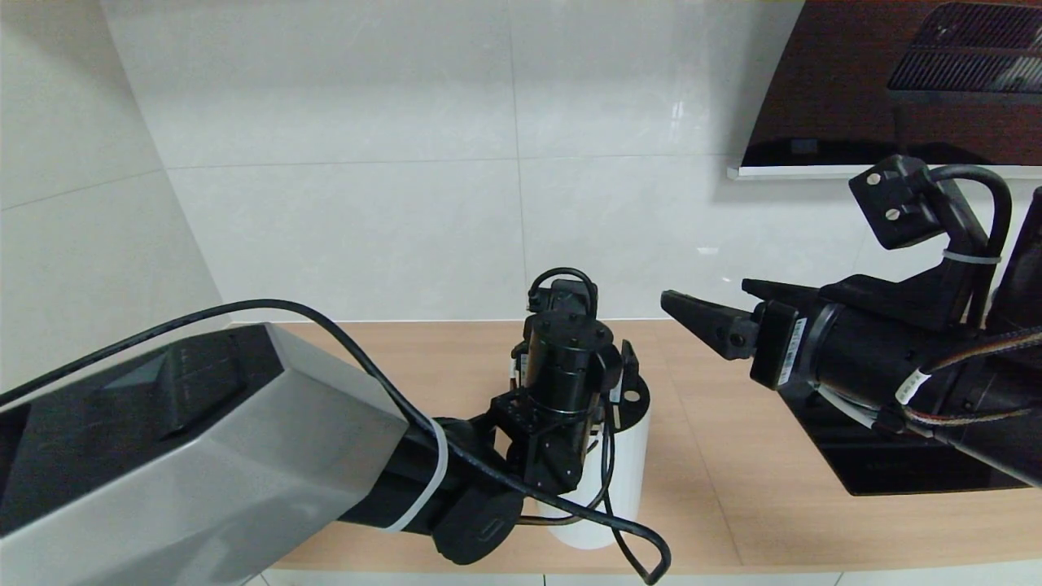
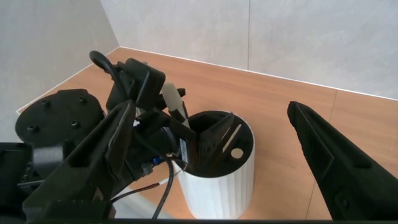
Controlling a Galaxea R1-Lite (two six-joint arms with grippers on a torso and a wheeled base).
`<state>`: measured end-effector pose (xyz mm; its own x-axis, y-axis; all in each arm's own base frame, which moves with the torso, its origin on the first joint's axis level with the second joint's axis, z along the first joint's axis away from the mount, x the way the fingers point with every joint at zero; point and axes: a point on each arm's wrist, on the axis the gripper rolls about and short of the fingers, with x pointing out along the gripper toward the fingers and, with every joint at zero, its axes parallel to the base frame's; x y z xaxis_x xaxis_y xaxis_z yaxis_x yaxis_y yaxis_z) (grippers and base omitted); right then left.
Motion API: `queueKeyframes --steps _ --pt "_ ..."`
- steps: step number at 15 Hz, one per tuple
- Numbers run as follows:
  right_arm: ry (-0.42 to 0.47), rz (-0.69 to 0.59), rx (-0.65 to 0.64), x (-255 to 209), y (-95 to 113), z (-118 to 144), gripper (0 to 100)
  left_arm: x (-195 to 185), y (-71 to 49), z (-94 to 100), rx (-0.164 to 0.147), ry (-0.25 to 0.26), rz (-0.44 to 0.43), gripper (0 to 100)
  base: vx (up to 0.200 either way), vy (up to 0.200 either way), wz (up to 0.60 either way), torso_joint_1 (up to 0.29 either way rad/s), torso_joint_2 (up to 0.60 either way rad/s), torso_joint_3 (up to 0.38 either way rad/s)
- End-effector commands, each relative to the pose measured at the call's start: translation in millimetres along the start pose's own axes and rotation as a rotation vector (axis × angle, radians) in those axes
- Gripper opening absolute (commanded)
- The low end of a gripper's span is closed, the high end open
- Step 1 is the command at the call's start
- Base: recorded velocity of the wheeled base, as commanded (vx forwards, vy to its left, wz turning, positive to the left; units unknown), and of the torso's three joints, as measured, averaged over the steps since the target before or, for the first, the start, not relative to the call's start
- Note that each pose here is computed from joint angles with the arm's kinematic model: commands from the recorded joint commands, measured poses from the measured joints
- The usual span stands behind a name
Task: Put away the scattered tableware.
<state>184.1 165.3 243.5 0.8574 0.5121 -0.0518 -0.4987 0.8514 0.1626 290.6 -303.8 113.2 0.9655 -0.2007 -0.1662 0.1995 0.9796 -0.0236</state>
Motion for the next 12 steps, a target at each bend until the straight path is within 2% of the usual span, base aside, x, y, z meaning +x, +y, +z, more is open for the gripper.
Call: queueKeyframes --steps 1,3,4,5,6,7,8,10,11,12 --pt "-0.001 0.001 0.000 0 0 0 100 -1 0.2 1.4 -0.002 -0.003 0.000 100 0.000 0.000 0.00 0.000 0.00 0.000" --pt "-0.001 0.001 0.000 0 0 0 100 -5 2.2 10.5 -0.016 -0.023 0.006 100 0.000 0.000 0.00 0.000 0.00 0.000" --pt "-0.005 0.001 0.003 -1 0 1 100 -17 9.7 35.7 -0.050 -0.076 0.034 100 0.000 0.000 0.00 0.000 0.00 0.000" --pt "-0.004 0.002 0.001 -1 0 1 100 -25 17.2 50.6 -0.069 -0.104 0.039 100 0.000 0.000 0.00 0.000 0.00 0.000" --pt "-0.002 0.002 0.002 -1 0 0 100 -47 36.2 77.6 -0.093 -0.151 0.044 100 0.000 0.000 0.00 0.000 0.00 0.000" --pt "-0.002 0.002 0.002 -1 0 0 100 -60 47.7 91.5 -0.097 -0.178 0.047 100 0.000 0.000 0.00 0.000 0.00 0.000" --pt "-0.001 0.001 0.002 -1 0 0 100 -81 67.1 109.5 -0.087 -0.217 0.027 100 0.000 0.000 0.00 0.000 0.00 0.000" --pt "0.000 -0.003 0.002 -3 -1 -1 100 -107 91.0 129.4 -0.089 -0.274 -0.041 100 0.000 0.000 0.00 0.000 0.00 0.000" --pt "0.002 -0.012 0.001 -4 -2 -3 100 -114 100.2 135.4 -0.098 -0.295 -0.049 100 0.000 0.000 0.00 0.000 0.00 0.000" --pt "-0.010 -0.037 0.004 -10 -10 -1 100 -128 119.0 142.0 -0.113 -0.327 -0.023 100 0.000 0.000 0.00 0.000 0.00 0.000"
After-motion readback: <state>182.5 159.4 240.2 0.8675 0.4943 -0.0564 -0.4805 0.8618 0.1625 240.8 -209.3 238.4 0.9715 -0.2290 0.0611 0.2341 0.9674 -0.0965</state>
